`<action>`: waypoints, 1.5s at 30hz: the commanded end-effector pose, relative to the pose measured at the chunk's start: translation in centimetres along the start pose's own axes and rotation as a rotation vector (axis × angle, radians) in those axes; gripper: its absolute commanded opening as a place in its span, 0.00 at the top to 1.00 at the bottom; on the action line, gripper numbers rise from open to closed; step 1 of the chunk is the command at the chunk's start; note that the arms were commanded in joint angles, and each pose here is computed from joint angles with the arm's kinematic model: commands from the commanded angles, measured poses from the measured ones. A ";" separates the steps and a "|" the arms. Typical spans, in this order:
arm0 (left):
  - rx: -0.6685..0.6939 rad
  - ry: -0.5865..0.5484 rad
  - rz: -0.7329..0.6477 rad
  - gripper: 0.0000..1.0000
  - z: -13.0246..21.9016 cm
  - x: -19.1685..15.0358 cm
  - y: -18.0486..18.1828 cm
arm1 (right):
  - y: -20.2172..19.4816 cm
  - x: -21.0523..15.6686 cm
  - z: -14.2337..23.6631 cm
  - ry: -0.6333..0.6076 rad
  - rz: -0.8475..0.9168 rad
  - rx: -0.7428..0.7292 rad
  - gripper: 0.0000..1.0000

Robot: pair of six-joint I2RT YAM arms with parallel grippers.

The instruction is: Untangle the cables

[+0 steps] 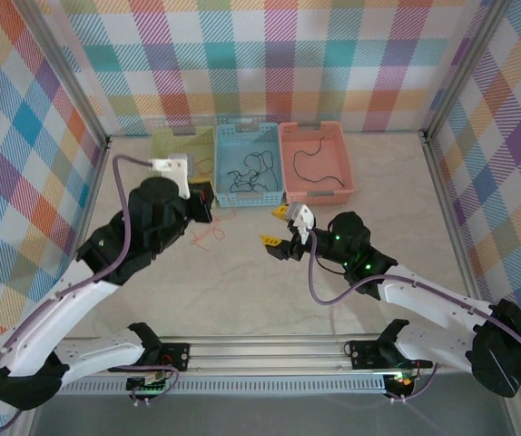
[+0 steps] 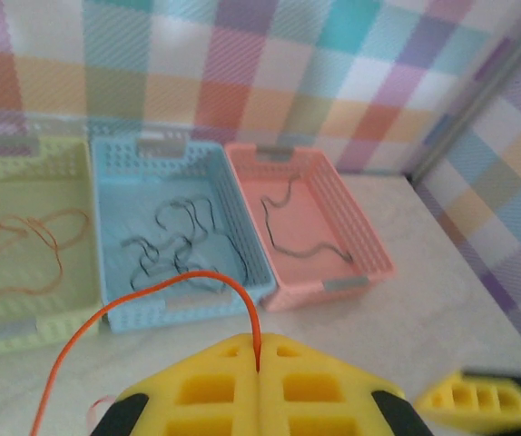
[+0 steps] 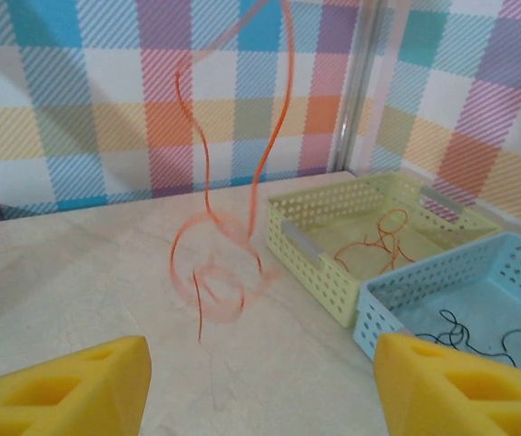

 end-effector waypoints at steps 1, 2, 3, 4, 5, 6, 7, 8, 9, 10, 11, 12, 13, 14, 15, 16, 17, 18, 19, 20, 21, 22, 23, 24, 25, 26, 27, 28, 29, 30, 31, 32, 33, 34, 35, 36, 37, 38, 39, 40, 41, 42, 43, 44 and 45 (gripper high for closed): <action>0.016 -0.051 0.006 1.00 -0.9 3.6 0.5 | -1.2 -1.2 -0.6 0.042 0.019 -0.082 0.34; 0.030 -0.067 0.018 1.00 -1.2 4.8 0.9 | -1.3 -1.6 -0.8 0.053 0.020 -0.091 0.34; 0.053 -0.086 0.026 1.00 -1.6 6.1 1.4 | -1.6 -2.0 -0.9 0.065 0.018 -0.100 0.34; 0.077 -0.099 0.034 1.00 -2.1 7.2 2.0 | -1.7 -2.3 -1.1 0.072 0.014 -0.105 0.34; 0.100 -0.110 0.047 1.00 -2.8 8.5 2.7 | -1.9 -2.8 -1.3 0.083 0.004 -0.112 0.34; 0.115 -0.118 0.062 1.00 -3.5 9.8 3.3 | -2.1 -3.1 -1.4 0.089 -0.006 -0.116 0.34; 0.127 -0.122 0.070 1.00 -4.1 10.8 3.7 | -2.3 -3.4 -1.6 0.094 -0.015 -0.118 0.34; 0.133 -0.126 0.074 1.00 -4.9 11.7 4.0 | -2.4 -3.7 -1.8 0.100 -0.024 -0.121 0.34; 0.130 -0.125 0.071 1.00 -5.8 12.4 4.3 | -2.6 -4.0 -1.9 0.108 -0.034 -0.123 0.34; 0.137 -0.130 0.066 1.00 -6.4 13.0 4.5 | -2.7 -4.1 -2.0 0.111 -0.042 -0.124 0.34; 0.149 -0.136 0.061 1.00 -7.2 13.5 4.8 | -2.8 -4.4 -2.1 0.116 -0.050 -0.126 0.34; 0.158 -0.140 0.060 1.00 -8.0 14.1 5.3 | -3.0 -4.5 -2.1 0.119 -0.054 -0.129 0.34; 0.169 -0.140 0.063 1.00 -8.7 14.5 5.7 | -3.1 -4.7 -2.2 0.124 -0.058 -0.132 0.34; 0.185 -0.140 0.072 1.00 -9.4 14.9 6.5 | -3.2 -4.9 -2.2 0.129 -0.063 -0.138 0.34; 0.201 -0.135 0.085 1.00 -10.4 15.0 7.5 | -3.3 -4.9 -2.2 0.130 -0.066 -0.140 0.34; 0.213 -0.135 0.095 1.00 -11.1 15.3 8.3 | -3.4 -5.1 -2.2 0.133 -0.070 -0.141 0.34; 0.252 -0.135 0.102 1.00 -11.9 15.3 9.3 | -3.5 -5.1 -2.2 0.136 -0.071 -0.144 0.34; 0.297 -0.135 0.110 1.00 -12.8 15.3 10.4 | -3.5 -5.3 -2.3 0.143 -0.075 -0.144 0.34; 0.322 -0.136 0.114 1.00 -13.5 15.2 11.3 | -3.6 -5.3 -2.3 0.142 -0.077 -0.145 0.34; 0.346 -0.135 0.119 1.00 -14.4 15.0 12.3 | -3.7 -5.4 -2.3 0.144 -0.078 -0.147 0.34; 0.362 -0.129 0.126 1.00 -15.4 14.7 13.2 | -3.7 -5.5 -2.3 0.148 -0.083 -0.147 0.34; 0.372 -0.118 0.133 1.00 -16.3 14.4 14.1 | -3.8 -5.5 -2.4 0.148 -0.087 -0.148 0.34; 0.381 -0.098 0.147 1.00 -17.5 13.7 15.0 | -3.8 -5.5 -2.4 0.149 -0.091 -0.144 0.34; 0.382 -0.068 0.159 1.00 -18.8 12.7 15.8 | -3.7 -5.6 -2.5 0.152 -0.093 -0.139 0.34; 0.374 -0.039 0.160 1.00 -20.0 11.8 16.4 | -3.7 -5.7 -2.6 0.155 -0.097 -0.135 0.34; 0.376 0.001 0.158 1.00 -21.5 10.4 17.0 | -3.7 -5.8 -2.6 0.158 -0.098 -0.131 0.34; 0.383 0.041 0.159 1.00 -22.8 8.9 17.7 | -3.7 -5.8 -2.7 0.160 -0.100 -0.128 0.34; 0.373 0.082 0.167 1.00 -23.9 7.4 18.3 | -3.8 -5.9 -2.7 0.163 -0.102 -0.129 0.34; 0.346 0.128 0.177 0.99 -25.0 5.7 18.8 | -3.7 -6.0 -2.7 0.164 -0.104 -0.128 0.34; 0.342 0.159 0.193 0.94 -25.9 3.9 19.5 | -3.8 -6.0 -2.8 0.165 -0.104 -0.128 0.35; 0.348 0.177 0.206 0.90 -26.3 2.6 19.9 | -3.7 -6.0 -2.8 0.166 -0.105 -0.127 0.34; 0.350 0.197 0.221 0.83 -26.6 1.2 20.4 | -3.7 -5.9 -2.7 0.166 -0.105 -0.124 0.34; 0.348 0.211 0.231 0.73 -26.7 0.1 20.6 | -3.7 -5.9 -2.7 0.167 -0.105 -0.122 0.34; 0.345 0.219 0.235 0.65 -26.6 -0.6 20.7 | -3.7 -5.9 -2.6 0.167 -0.104 -0.124 0.34; 0.347 0.224 0.242 0.56 -26.2 -1.2 20.7 | -3.7 -5.8 -2.6 0.163 -0.103 -0.130 0.34; 0.350 0.214 0.248 0.46 -25.4 -1.4 20.7 | -3.8 -5.8 -2.5 0.163 -0.107 -0.136 0.34; 0.353 0.206 0.252 0.37 -24.7 -1.8 20.6 | -3.9 -5.8 -2.5 0.160 -0.107 -0.140 0.33; 0.356 0.192 0.257 0.28 -23.6 -2.0 20.5 | -3.9 -5.8 -2.5 0.158 -0.109 -0.146 0.33; 0.339 0.162 0.255 0.12 -22.7 -1.9 20.2 | -4.0 -5.7 -2.5 0.154 -0.112 -0.153 0.33; 0.344 0.146 0.253 0.01 -21.7 -2.0 20.1 | -4.1 -5.8 -2.5 0.153 -0.114 -0.160 0.33; 0.365 0.130 0.256 0.00 -20.3 -2.2 20.1 | -4.2 -5.7 -2.4 0.152 -0.113 -0.168 0.33; 0.385 0.121 0.259 0.00 -19.0 -2.7 20.2 | -4.4 -5.7 -2.3 0.151 -0.112 -0.182 0.33; 0.392 0.105 0.255 0.00 -17.8 -2.9 20.0 | -4.5 -5.6 -2.2 0.151 -0.110 -0.195 0.33; 0.395 0.085 0.252 0.00 -16.5 -3.1 19.9 | -4.8 -5.5 -2.0 0.147 -0.108 -0.216 0.32; 0.397 0.079 0.251 0.00 -15.4 -3.8 19.9 | -5.1 -5.3 -1.7 0.141 -0.130 -0.242 0.32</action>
Point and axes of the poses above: each hand's point on the last joint's axis, 136 mm out from that joint toward the fingers, its own z axis back along the fingers, its own y axis along the line the jaws close on, x = y × z, the point moved 5 cm from there along z, back along the fingers, and after that the axes turned 1 degree about z, right-handed, at the moved point
